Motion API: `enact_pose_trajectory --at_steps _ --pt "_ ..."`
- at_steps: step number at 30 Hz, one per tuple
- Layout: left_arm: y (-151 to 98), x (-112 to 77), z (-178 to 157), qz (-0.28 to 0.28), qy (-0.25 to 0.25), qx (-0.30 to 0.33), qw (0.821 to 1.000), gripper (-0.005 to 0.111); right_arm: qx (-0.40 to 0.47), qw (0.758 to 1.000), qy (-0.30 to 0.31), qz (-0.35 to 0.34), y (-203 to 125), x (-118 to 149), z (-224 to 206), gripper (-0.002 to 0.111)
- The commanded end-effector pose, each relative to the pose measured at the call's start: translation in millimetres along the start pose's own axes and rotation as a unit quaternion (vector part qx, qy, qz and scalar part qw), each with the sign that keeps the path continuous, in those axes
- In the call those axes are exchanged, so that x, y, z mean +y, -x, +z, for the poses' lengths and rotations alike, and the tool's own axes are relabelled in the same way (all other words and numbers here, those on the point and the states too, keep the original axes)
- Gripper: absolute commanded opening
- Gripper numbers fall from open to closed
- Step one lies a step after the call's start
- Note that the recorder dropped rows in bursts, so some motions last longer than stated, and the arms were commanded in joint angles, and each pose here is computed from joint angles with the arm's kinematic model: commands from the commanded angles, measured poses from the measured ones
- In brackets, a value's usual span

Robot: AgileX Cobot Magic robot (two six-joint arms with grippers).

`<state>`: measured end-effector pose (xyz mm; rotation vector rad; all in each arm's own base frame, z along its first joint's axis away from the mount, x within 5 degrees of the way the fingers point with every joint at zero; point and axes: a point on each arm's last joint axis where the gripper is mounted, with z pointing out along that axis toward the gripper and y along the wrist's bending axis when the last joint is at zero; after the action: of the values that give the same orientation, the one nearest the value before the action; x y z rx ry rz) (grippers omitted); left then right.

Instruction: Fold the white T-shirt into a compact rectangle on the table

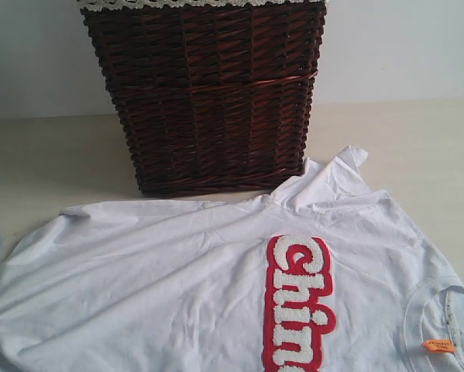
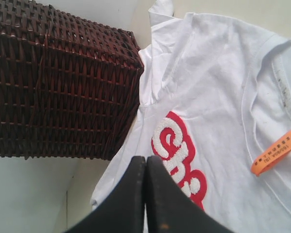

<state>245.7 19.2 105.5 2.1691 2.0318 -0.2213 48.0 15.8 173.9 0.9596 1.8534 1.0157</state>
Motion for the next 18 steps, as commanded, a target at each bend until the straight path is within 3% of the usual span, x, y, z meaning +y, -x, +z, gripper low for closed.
enact_pose_trajectory --at_steps 1,5,15,18 --pt "-0.4 -11.4 15.8 -0.001 -0.037 -0.002 0.999 0.0 0.014 0.999 0.022 0.04 -2.3 4.2 -0.7 0.0" --pt "-0.4 -11.4 15.8 -0.001 -0.037 -0.002 0.999 0.0 -0.004 0.999 0.032 -0.026 0.8 6.1 -0.8 0.0" --pt "-0.4 -11.4 15.8 -0.001 -0.037 -0.002 0.999 0.0 -0.027 0.995 0.089 -0.041 4.7 16.5 -2.2 0.0" --pt "-0.3 -11.3 15.8 -0.002 -0.037 -0.003 0.999 0.0 -0.04 0.991 0.068 -0.11 8.6 20.1 6.8 0.0"
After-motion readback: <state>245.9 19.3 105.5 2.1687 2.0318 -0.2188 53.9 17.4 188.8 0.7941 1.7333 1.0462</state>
